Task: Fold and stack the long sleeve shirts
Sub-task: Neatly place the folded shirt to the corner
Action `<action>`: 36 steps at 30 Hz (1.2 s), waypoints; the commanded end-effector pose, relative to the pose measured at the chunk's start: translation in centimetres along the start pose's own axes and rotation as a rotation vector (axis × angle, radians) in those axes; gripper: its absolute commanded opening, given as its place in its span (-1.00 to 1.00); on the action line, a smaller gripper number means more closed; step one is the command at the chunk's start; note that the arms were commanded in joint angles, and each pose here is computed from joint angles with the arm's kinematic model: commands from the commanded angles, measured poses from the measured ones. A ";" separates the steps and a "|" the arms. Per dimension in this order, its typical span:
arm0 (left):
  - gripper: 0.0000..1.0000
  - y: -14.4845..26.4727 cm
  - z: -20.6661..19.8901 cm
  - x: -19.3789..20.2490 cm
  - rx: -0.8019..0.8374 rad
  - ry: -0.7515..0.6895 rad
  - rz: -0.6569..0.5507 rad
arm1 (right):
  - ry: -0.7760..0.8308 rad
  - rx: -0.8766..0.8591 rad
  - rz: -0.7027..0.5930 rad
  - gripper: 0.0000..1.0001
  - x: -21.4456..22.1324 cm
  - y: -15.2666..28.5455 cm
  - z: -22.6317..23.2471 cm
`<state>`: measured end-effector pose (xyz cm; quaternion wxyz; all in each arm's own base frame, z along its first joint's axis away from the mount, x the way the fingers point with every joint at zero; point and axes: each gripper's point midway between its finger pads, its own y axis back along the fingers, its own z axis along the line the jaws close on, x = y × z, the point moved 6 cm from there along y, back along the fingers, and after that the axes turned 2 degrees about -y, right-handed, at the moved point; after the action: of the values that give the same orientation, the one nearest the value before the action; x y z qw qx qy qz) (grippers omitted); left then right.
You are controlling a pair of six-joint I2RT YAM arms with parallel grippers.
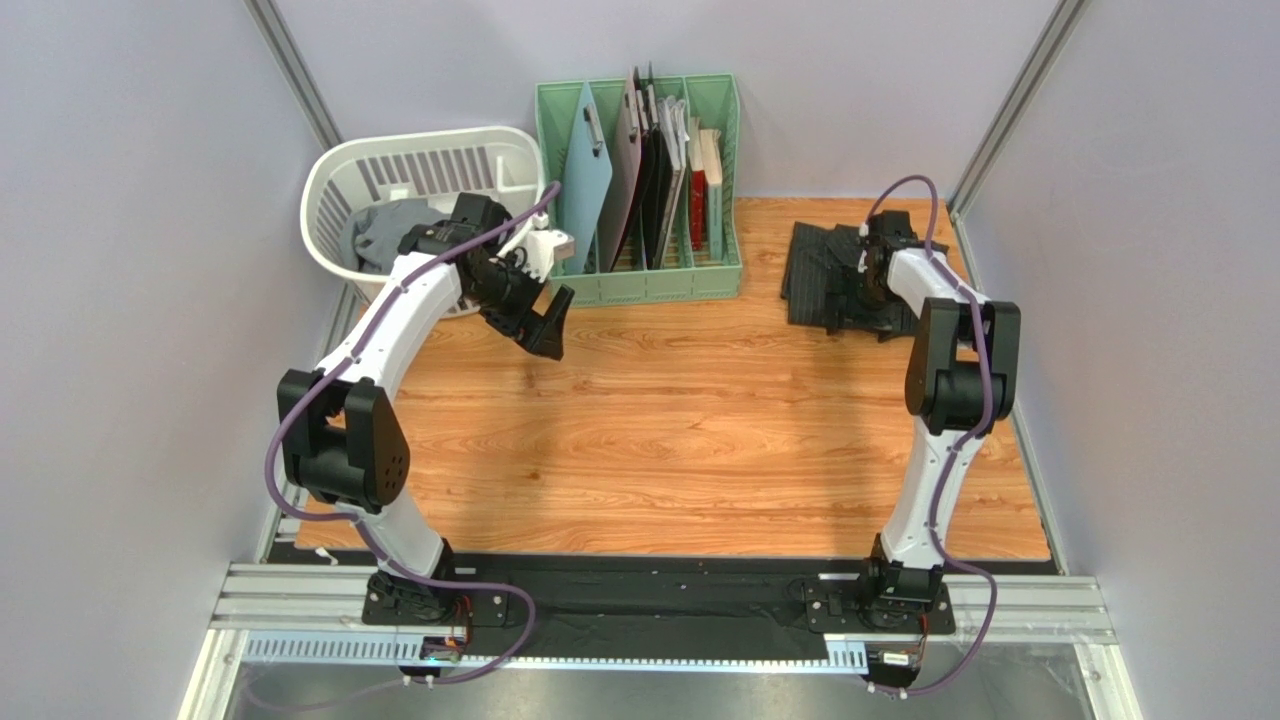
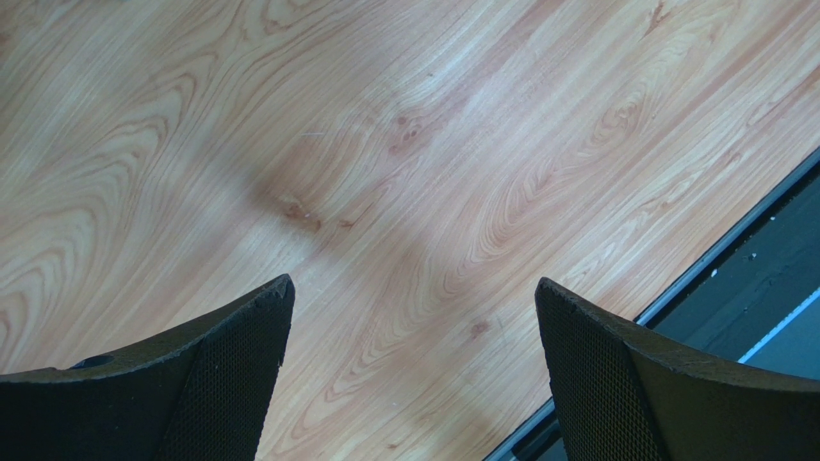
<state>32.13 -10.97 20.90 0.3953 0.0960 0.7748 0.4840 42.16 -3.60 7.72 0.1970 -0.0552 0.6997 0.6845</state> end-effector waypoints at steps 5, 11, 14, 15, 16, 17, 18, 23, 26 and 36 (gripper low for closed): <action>0.98 2.1 0.5 0.2 -0.038 0.007 -0.017 | 0.064 -0.001 -0.165 0.93 -7.5 -2.1 -0.2; 0.98 3.3 0.5 -1.6 -0.015 -0.026 -0.053 | 0.226 -0.065 -0.235 0.94 -8.9 2.1 0.0; 0.98 5.5 1.2 -5.1 -0.049 -0.002 -0.125 | 0.281 -0.215 -0.290 0.96 -8.6 10.0 1.5; 0.98 5.2 1.5 -5.9 -0.024 0.019 -0.132 | 0.289 -0.257 -0.317 0.99 -8.3 12.2 1.9; 0.98 5.5 1.5 -6.7 -0.019 0.030 -0.148 | 0.297 -0.293 -0.342 1.00 -7.8 14.2 2.3; 0.98 6.4 1.3 -7.8 -0.019 0.036 -0.179 | 0.310 -0.356 -0.356 1.00 -6.8 15.6 2.9; 0.98 6.1 1.3 -8.2 0.008 0.041 -0.190 | 0.326 -0.375 -0.408 1.00 -6.2 18.4 3.0; 0.98 5.6 1.5 -8.7 -0.017 0.057 -0.202 | 0.353 -0.470 -0.364 1.00 -1.6 20.7 3.7; 0.98 4.1 0.9 -7.2 -0.009 0.081 -0.140 | 0.358 -0.520 -0.290 1.00 2.3 20.0 4.5; 0.98 1.0 -1.9 1.1 -0.015 0.112 -0.025 | 0.387 -0.595 -0.163 1.00 12.8 17.3 6.8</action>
<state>30.78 -11.57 19.67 0.3167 0.0943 0.8081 0.4877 26.93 5.62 17.39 0.0620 -0.2499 0.5130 0.8189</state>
